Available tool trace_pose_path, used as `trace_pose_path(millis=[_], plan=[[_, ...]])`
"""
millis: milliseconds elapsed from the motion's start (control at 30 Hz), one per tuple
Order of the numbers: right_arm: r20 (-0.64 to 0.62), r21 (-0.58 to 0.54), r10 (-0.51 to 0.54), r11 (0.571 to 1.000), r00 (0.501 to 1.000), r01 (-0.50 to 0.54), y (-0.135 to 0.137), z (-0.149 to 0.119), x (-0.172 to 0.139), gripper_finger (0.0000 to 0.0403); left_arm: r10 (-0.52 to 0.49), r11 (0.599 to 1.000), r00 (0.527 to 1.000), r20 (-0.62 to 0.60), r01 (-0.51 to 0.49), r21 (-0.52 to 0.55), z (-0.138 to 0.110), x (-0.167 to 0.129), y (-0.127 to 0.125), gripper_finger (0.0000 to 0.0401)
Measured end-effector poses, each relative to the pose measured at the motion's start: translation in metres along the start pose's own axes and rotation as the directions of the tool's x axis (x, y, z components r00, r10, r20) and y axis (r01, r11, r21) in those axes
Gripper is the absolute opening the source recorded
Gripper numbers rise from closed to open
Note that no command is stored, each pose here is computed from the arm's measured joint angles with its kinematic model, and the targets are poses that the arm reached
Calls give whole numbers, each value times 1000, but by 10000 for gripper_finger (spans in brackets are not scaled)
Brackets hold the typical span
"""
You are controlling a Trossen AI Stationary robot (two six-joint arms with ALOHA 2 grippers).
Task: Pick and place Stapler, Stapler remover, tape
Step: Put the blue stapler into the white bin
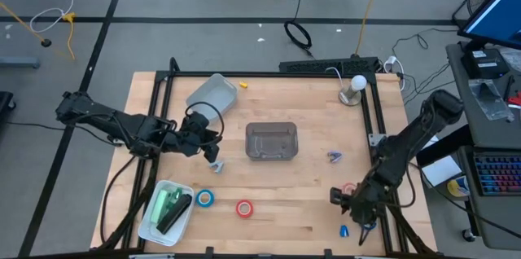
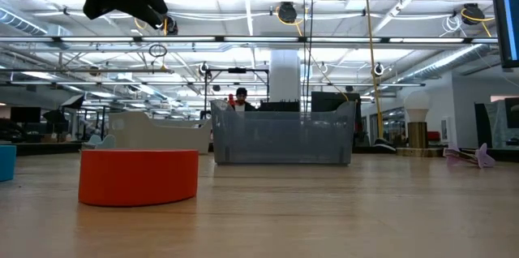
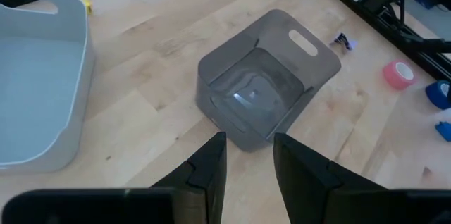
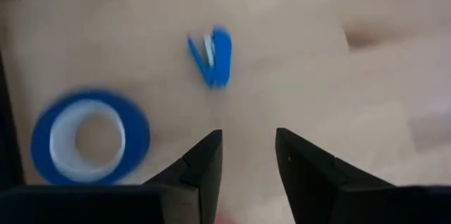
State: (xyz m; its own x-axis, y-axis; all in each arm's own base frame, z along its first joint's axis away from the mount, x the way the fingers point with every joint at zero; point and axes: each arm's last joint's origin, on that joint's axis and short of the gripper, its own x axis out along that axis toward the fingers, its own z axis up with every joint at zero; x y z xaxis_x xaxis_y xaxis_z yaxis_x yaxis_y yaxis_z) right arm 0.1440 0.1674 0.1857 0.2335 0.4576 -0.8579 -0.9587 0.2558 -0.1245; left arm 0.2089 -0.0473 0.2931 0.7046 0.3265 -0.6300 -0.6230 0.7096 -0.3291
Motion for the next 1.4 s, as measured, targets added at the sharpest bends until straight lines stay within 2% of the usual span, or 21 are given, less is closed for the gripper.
trace_pose_path(millis=[167,467,733,933,1400], plan=[[84,-19,-3,1000,996,4,6,15,11,128,0,1000,1000,0,0,-3,0,0,0,120],[69,-3,61,998,996,-61,6,34,26,128,0,1000,1000,0,0,2,0,0,0,120],[20,3,102,995,995,-102,6,32,42,128,1,1000,1000,-1,-1,3,0,0,0,120],[-3,-36,109,993,994,-109,5,30,54,128,0,1000,1000,-1,0,3,0,0,0,120],[-26,-4,89,996,996,-89,4,28,57,128,2,1000,1000,0,-2,4,0,0,0,120]])
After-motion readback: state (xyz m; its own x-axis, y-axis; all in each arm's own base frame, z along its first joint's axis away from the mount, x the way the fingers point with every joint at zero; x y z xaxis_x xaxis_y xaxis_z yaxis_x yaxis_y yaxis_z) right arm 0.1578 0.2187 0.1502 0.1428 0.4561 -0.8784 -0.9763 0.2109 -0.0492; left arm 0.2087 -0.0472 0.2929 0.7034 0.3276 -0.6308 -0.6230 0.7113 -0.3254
